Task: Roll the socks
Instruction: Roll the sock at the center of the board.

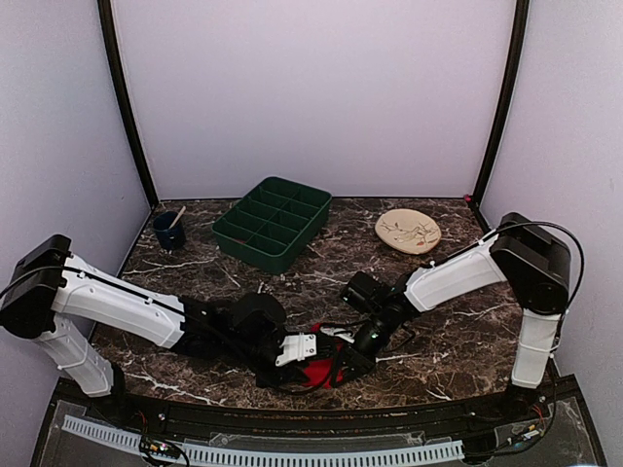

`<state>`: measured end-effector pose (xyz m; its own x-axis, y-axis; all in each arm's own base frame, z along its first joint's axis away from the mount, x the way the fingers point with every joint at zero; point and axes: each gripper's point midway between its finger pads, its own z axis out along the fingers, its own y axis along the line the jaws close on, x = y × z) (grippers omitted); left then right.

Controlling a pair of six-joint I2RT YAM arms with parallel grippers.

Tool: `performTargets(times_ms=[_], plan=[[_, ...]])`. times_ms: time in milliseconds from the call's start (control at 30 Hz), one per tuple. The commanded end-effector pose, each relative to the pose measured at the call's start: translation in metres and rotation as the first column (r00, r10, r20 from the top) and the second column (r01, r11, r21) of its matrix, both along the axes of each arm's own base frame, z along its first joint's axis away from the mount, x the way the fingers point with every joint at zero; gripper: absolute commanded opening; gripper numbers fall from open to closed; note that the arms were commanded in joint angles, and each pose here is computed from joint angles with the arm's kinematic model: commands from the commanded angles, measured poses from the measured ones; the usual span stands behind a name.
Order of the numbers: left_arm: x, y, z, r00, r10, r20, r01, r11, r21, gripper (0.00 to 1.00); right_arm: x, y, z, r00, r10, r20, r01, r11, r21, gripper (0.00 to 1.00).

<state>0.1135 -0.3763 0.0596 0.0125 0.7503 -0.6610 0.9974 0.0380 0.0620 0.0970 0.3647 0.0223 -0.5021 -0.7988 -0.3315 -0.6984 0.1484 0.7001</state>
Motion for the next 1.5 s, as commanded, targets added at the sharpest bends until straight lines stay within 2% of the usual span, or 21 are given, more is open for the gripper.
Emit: performTargets(times_ms=[0,600,1033,1233,1467], plan=[[-0.004,-0.004,-0.002,0.999,-0.047,0.013,0.047,0.999,0.023,0.32,0.000,-0.002,-0.003,1.000,-0.006,-0.026,0.005,1.000,-0.026,0.09],[-0.001,-0.016,-0.020,0.997,-0.072,0.007,0.071,0.994,0.085,0.32,-0.002,-0.002,-0.003,0.999,0.002,-0.039,-0.003,1.000,-0.025,0.08],[-0.009,-0.010,-0.033,0.995,-0.092,-0.042,0.097,0.986,0.137,0.31,-0.002,-0.002,-0.003,0.999,0.005,-0.042,-0.006,1.000,-0.023,0.08],[-0.009,-0.011,-0.036,0.994,-0.093,-0.051,0.100,0.984,0.148,0.28,-0.002,-0.002,-0.003,0.999,0.004,-0.044,-0.005,1.000,-0.024,0.08],[-0.010,-0.011,-0.040,0.994,-0.093,-0.062,0.102,0.981,0.164,0.18,-0.002,-0.002,-0.004,0.999,0.002,-0.041,-0.003,1.000,-0.028,0.08]])
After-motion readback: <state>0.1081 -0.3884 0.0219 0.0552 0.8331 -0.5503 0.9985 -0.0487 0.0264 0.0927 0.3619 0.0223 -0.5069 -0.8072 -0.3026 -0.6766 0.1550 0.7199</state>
